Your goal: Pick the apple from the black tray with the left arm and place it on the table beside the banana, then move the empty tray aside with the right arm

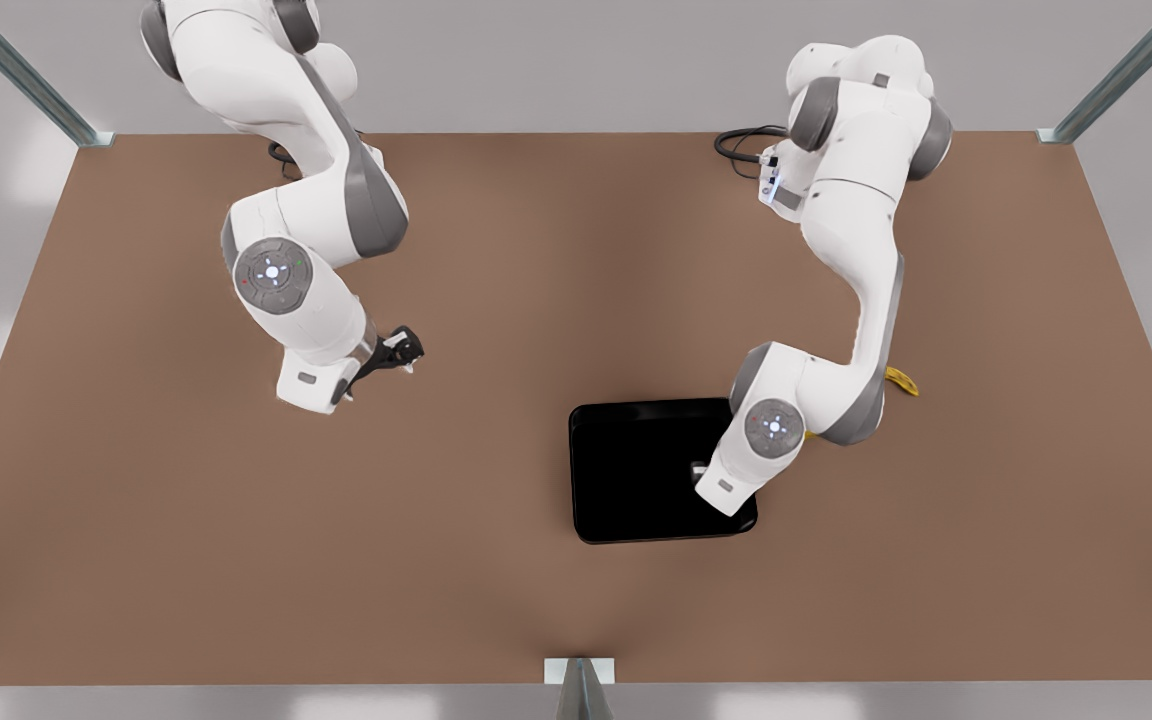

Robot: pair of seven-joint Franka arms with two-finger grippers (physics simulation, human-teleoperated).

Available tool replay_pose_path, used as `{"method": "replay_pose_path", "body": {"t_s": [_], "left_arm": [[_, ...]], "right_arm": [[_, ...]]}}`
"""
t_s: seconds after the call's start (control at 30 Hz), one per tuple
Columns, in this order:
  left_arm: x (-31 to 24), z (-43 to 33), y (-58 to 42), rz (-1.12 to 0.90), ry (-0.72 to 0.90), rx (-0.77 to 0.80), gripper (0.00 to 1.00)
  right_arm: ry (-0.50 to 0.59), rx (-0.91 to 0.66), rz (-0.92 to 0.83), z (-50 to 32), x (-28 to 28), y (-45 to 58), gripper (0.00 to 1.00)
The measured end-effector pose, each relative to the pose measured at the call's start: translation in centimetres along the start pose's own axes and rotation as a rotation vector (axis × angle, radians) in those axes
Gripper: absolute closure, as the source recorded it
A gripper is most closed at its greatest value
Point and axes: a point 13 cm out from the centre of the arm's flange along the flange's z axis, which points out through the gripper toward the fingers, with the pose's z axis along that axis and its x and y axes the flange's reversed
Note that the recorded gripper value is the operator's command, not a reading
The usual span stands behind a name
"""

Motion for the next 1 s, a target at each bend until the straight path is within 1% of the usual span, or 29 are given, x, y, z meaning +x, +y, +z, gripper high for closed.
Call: {"method": "replay_pose_path", "body": {"t_s": [0.13,0.37,0.43,0.53,0.7,0.73,0.77,0.8,0.9,1.0], "left_arm": [[-1.1,-0.8,5.3,-0.008,0.034,-0.019,0.31],[-2.2,-0.1,13.3,0.034,0.085,-0.085,0.31],[-2.5,0.5,15.7,0.052,0.097,-0.111,0.31],[-2.8,1.5,18.8,0.074,0.121,-0.134,0.31],[-1.3,4.9,22.0,0.143,0.195,-0.183,0.30],[-1.1,5.4,22.3,0.158,0.206,-0.191,0.27],[-1.0,5.7,22.5,0.172,0.212,-0.196,0.12],[-0.9,5.8,22.6,0.186,0.216,-0.198,0.00],[-0.9,5.9,22.7,0.223,0.221,-0.205,0.00],[-1.0,5.8,22.7,0.253,0.221,-0.205,0.00]], "right_arm": [[-0.009,0.002,-0.044,5.1,-3.0,7.2,0.00],[-0.037,-0.075,0.030,14.3,-6.7,16.9,0.00],[-0.061,-0.086,0.076,16.8,-8.2,17.5,0.00],[-0.153,-0.113,0.161,17.5,-12.4,16.8,0.01],[-0.124,-0.062,0.268,26.1,-13.7,16.3,0.00],[-0.136,-0.057,0.275,27.0,-14.3,17.1,0.00],[-0.149,-0.055,0.285,27.6,-15.0,17.9,0.00],[-0.160,-0.060,0.299,27.9,-15.4,18.5,0.00],[-0.182,-0.093,0.344,27.9,-16.2,20.8,0.00],[-0.177,-0.101,0.400,29.5,-16.2,21.2,0.00]]}}
